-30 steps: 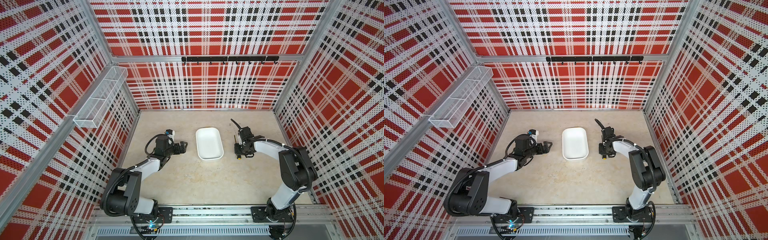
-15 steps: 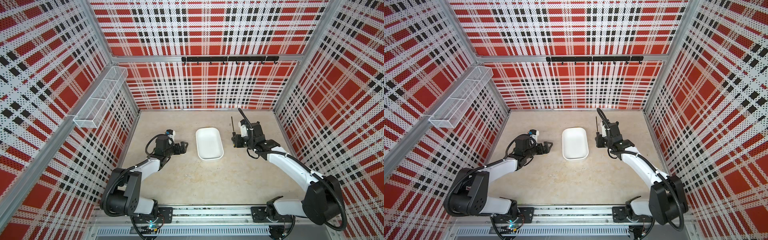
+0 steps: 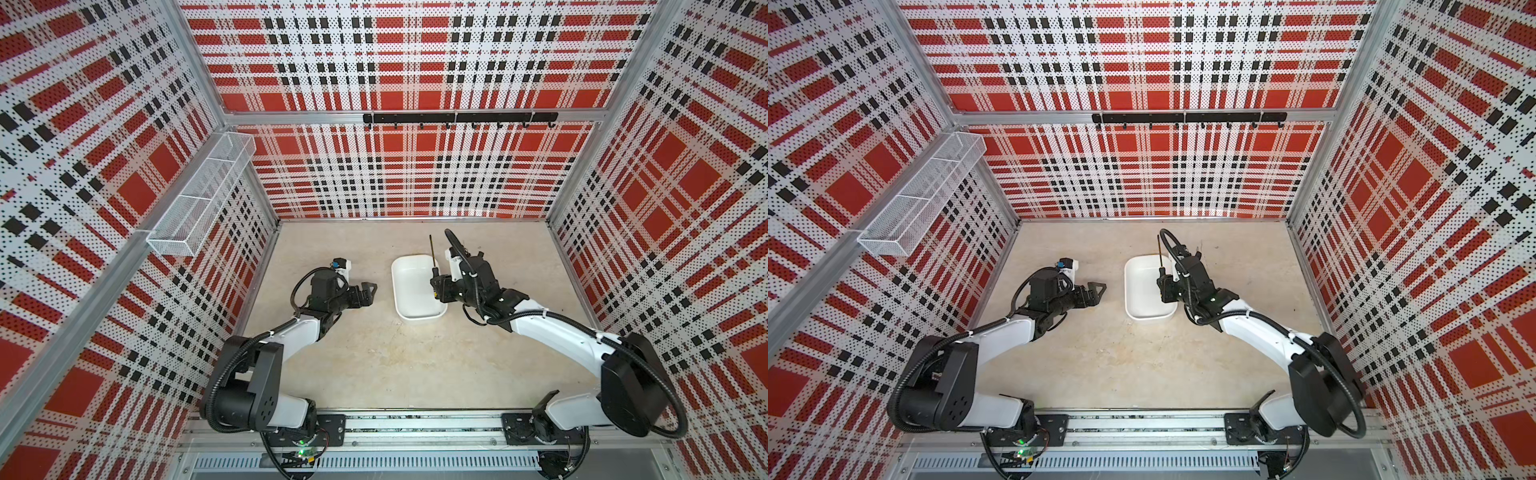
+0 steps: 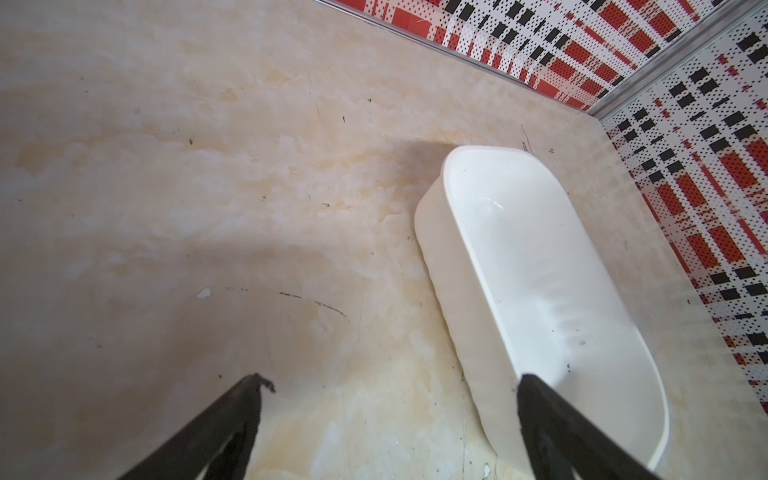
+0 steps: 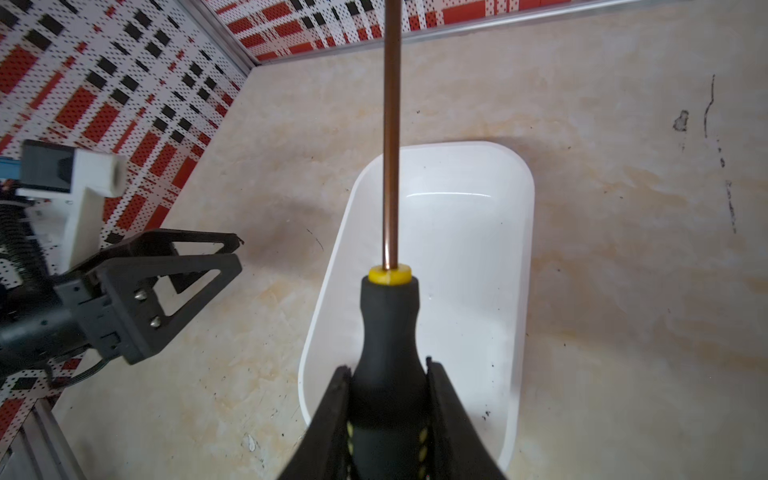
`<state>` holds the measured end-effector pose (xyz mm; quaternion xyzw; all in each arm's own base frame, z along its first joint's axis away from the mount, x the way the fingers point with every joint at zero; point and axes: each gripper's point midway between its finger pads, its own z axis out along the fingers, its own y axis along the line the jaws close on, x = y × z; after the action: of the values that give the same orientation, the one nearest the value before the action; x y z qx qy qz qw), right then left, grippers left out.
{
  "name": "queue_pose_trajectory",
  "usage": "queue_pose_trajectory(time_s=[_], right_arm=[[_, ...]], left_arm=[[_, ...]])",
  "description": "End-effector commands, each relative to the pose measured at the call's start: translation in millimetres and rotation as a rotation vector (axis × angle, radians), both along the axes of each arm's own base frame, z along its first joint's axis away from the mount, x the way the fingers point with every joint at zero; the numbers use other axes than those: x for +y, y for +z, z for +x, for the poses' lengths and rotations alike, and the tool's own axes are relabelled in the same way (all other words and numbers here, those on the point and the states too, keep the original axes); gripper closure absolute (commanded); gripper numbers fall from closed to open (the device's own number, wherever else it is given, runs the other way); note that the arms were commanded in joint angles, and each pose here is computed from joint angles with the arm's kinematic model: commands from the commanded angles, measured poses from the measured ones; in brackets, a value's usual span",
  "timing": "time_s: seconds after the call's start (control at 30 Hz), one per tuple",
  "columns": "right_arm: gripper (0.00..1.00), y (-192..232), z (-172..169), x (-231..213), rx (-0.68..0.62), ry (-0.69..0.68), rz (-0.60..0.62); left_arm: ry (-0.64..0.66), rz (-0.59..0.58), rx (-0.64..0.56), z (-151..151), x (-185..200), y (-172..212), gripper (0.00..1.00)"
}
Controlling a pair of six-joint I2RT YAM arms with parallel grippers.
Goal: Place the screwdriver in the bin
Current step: 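Carry the screwdriver with the right gripper over the white tray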
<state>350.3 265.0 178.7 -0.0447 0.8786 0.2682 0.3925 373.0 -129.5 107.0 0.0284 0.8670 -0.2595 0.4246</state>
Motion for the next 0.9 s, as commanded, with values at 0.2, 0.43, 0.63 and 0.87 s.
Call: queue_pose_trajectory(time_s=[0.2, 0.43, 0.63, 0.87], right_arm=[[1.0, -30, 6, 25, 0.144, -0.136, -0.077], [1.0, -62, 4, 35, 0.227, -0.166, -0.154], [1.0, -84, 6, 39, 0.263, -0.163, -0.21], [1.0, -107, 8, 40, 0.294, -0.16, -0.252]], left_arm=[[-0.003, -0.018, -0.034, 4, 3, 6, 0.02], [-0.006, -0.017, -0.028, 4, 5, 2, 0.02], [-0.006, -0.016, -0.026, 4, 6, 1, 0.02], [-0.006, -0.016, -0.025, 4, 7, 0, 0.02]])
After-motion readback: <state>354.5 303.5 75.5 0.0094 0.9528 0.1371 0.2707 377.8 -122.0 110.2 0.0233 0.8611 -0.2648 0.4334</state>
